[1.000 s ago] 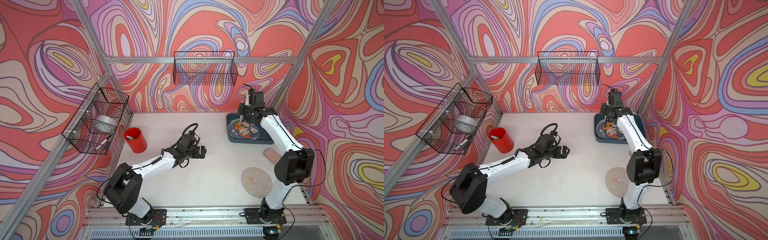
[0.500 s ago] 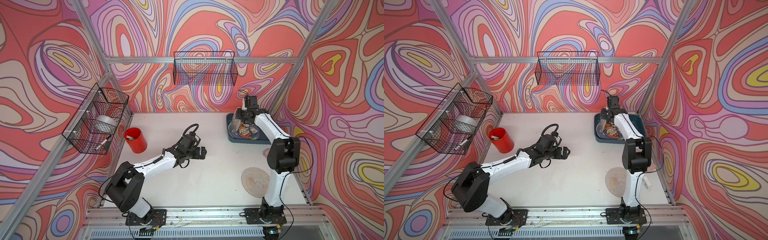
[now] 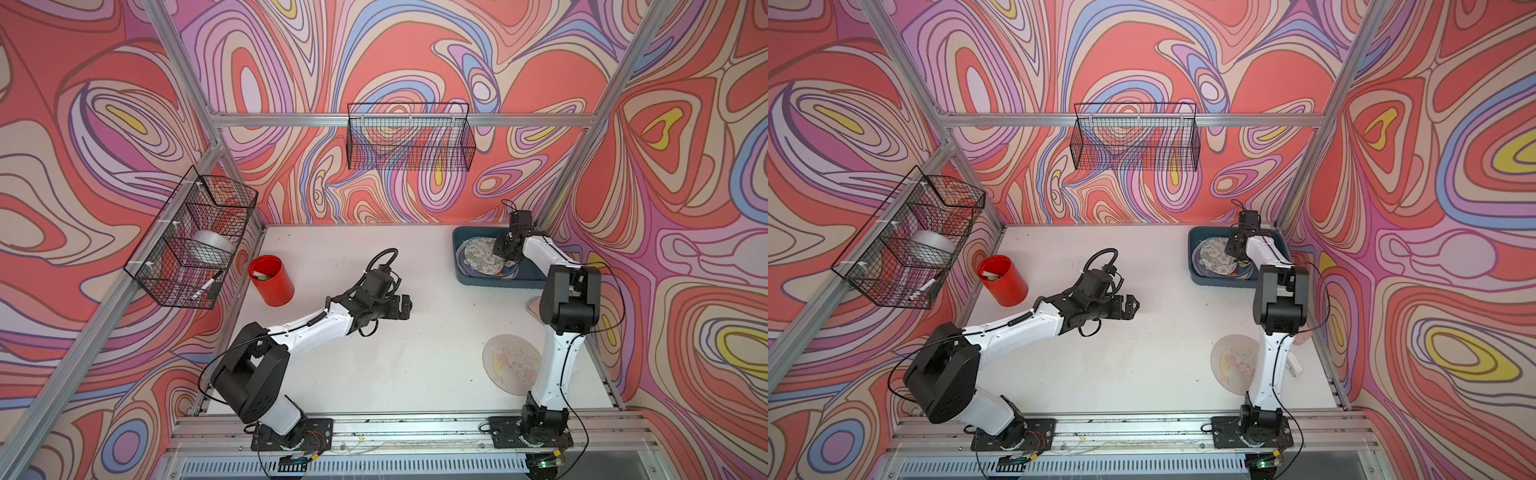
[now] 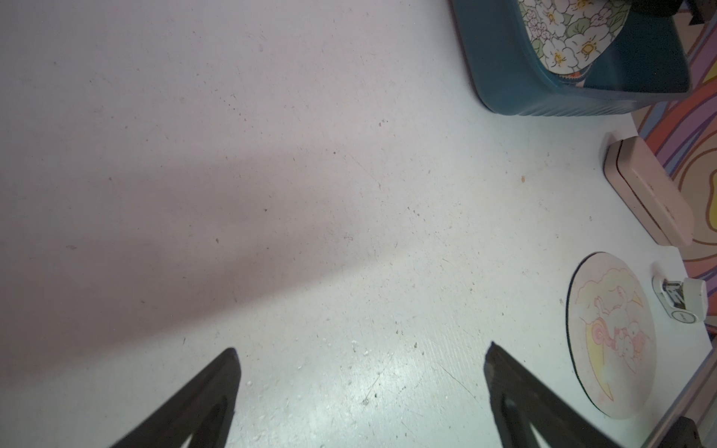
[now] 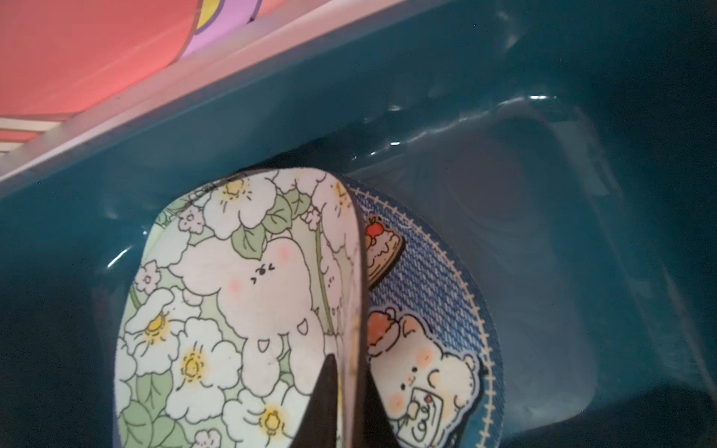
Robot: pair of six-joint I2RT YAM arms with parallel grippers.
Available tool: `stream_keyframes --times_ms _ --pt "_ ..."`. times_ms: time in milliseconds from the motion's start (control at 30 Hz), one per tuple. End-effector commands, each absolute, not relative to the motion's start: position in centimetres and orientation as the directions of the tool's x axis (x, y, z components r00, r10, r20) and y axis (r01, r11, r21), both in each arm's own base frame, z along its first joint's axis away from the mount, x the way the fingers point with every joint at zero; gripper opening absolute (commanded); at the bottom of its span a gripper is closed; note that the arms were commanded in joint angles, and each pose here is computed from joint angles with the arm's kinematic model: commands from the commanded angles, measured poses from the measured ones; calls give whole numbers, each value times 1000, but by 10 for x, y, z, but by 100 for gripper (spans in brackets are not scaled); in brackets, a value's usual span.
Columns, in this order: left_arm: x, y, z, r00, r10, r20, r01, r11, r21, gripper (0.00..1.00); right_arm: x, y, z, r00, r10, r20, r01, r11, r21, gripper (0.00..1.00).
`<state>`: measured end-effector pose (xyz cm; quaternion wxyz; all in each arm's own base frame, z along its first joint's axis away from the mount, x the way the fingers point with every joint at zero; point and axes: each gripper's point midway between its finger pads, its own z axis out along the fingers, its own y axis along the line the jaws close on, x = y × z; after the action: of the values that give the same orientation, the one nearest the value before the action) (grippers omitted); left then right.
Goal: Put the coasters into the storage box
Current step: Place the coaster in the storage box.
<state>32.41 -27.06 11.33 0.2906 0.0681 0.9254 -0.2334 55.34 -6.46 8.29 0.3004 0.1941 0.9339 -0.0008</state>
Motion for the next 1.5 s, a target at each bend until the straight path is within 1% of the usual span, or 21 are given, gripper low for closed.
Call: stream_keyframes --times_ms 0,67,133,167,233,300,500,667,867,1067,1133,1300,1467 --pt "328 -269 114 -816 12 -577 270 891 -364 99 551 -67 81 -745 354 -566 374 924 86 27" --pt "327 -269 114 -816 15 -577 271 892 -361 99 549 -70 80 -744 352 -568 383 921 70 52" --pt "327 -268 114 -816 18 -578 272 894 -356 99 546 -72 81 -739 361 -570 399 915 62 69" --pt "327 -268 114 -816 18 -578 271 895 -355 99 544 -74 83 -733 364 -575 407 912 58 74" --pt "327 -267 113 -816 18 -578 270 896 -353 99 539 -78 86 -720 372 -586 430 902 45 81" --pt "326 -266 114 -815 19 -579 271 896 -352 99 532 -81 92 -705 378 -600 446 894 39 85" --pt "326 -264 114 -810 23 -586 272 899 -342 99 510 -79 115 -680 393 -619 459 886 59 87" --pt "325 -264 114 -808 26 -589 279 897 -342 99 488 -68 137 -671 405 -621 432 894 115 87" --pt "323 -264 112 -807 19 -590 278 894 -351 99 449 -37 150 -692 449 -565 373 893 252 87" --pt "323 -264 111 -809 25 -587 282 893 -351 99 400 -16 140 -735 481 -479 368 875 314 90" --pt "323 -264 110 -810 30 -586 285 893 -348 99 384 0 133 -768 461 -444 340 882 326 90" --pt "322 -265 107 -812 23 -583 281 891 -356 99 349 32 114 -839 392 -378 315 915 252 89" --pt "320 -266 104 -818 13 -575 277 885 -374 98 313 50 86 -871 400 -284 349 912 215 88"
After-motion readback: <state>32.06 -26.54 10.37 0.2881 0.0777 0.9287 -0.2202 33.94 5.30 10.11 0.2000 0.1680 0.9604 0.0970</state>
